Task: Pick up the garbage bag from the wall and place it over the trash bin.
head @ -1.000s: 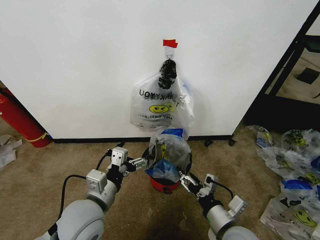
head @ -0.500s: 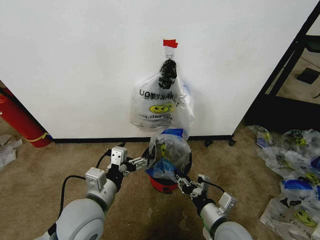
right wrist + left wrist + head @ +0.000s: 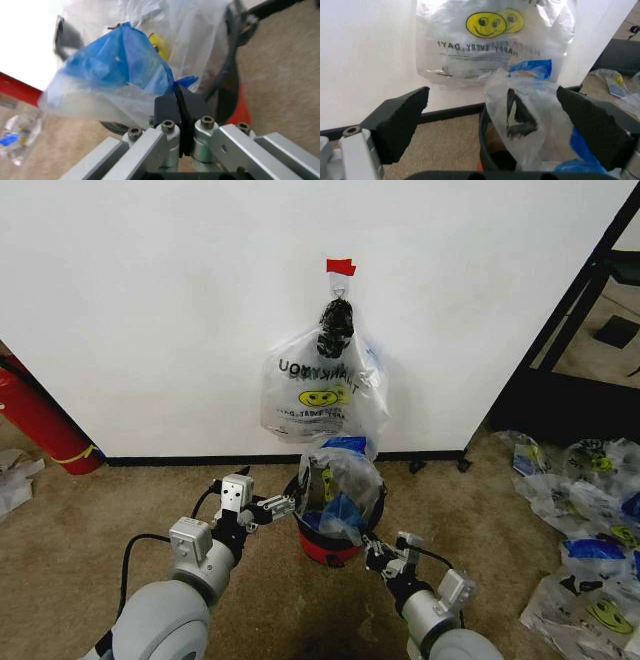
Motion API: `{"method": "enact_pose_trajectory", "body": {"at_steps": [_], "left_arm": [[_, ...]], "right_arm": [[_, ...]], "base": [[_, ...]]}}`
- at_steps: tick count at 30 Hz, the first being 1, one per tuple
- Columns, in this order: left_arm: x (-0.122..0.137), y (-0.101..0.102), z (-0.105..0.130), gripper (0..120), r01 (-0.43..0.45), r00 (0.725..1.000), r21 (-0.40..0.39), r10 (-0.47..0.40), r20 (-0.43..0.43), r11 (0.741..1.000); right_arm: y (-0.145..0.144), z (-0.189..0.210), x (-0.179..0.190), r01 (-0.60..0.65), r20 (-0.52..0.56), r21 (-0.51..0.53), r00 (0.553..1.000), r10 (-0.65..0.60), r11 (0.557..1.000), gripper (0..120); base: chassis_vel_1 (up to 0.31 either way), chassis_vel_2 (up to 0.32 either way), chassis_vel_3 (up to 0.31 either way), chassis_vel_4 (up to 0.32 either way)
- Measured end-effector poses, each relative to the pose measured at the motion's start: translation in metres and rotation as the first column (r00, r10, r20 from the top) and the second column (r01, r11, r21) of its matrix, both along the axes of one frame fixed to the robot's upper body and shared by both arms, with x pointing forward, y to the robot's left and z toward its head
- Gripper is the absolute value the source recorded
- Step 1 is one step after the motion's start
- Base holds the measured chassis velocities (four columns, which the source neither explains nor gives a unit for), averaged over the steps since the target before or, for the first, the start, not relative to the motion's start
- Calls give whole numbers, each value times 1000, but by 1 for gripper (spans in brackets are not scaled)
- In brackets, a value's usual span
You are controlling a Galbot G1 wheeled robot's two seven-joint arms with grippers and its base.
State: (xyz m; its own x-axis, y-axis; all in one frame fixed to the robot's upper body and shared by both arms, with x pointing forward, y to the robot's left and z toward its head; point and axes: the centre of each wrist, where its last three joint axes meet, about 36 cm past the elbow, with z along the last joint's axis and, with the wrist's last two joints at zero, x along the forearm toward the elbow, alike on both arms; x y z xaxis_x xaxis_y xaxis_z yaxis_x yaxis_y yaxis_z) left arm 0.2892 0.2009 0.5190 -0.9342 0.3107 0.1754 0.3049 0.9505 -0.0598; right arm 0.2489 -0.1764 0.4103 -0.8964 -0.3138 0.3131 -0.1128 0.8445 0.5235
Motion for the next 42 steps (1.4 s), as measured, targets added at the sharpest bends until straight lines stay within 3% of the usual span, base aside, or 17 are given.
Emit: {"method": "enact_pose_trajectory", "body": {"at_steps": [12, 18, 27, 34, 41, 42], "left_arm": [[-4, -4, -3, 100, -10, 1000, -19, 10, -3, 1000], [-6, -5, -3, 100, -12, 1000, -29, 12, -7, 1000], [-8, -6, -4, 100, -13, 1000, -32, 13, -12, 999], [-9, -5, -4, 100, -19, 1000, -30, 19, -15, 999], [-9, -5, -1, 100, -18, 1000, -28, 18, -8, 999], [-9, -5, -1, 100, -18, 1000, -28, 18, -8, 999]], "right_arm": [[-16, 7, -34, 100, 102, -195, 991, -81, 976, 0], [-22, -21, -32, 154, 142, -349, 984, -110, 924, 0], [-12, -50, -19, 140, 125, -380, 987, -99, 914, 0], [-12, -58, -26, 133, 149, -402, 986, -79, 906, 22], [-30, -50, -51, 195, 307, -484, 951, -44, 853, 52], [-30, -50, -51, 195, 307, -484, 951, -44, 853, 52]], "base": [[0, 0, 0, 0], [0, 0, 0, 0], [0, 0, 0, 0], [0, 0, 0, 0], [0, 0, 0, 0], [0, 0, 0, 0]]}}
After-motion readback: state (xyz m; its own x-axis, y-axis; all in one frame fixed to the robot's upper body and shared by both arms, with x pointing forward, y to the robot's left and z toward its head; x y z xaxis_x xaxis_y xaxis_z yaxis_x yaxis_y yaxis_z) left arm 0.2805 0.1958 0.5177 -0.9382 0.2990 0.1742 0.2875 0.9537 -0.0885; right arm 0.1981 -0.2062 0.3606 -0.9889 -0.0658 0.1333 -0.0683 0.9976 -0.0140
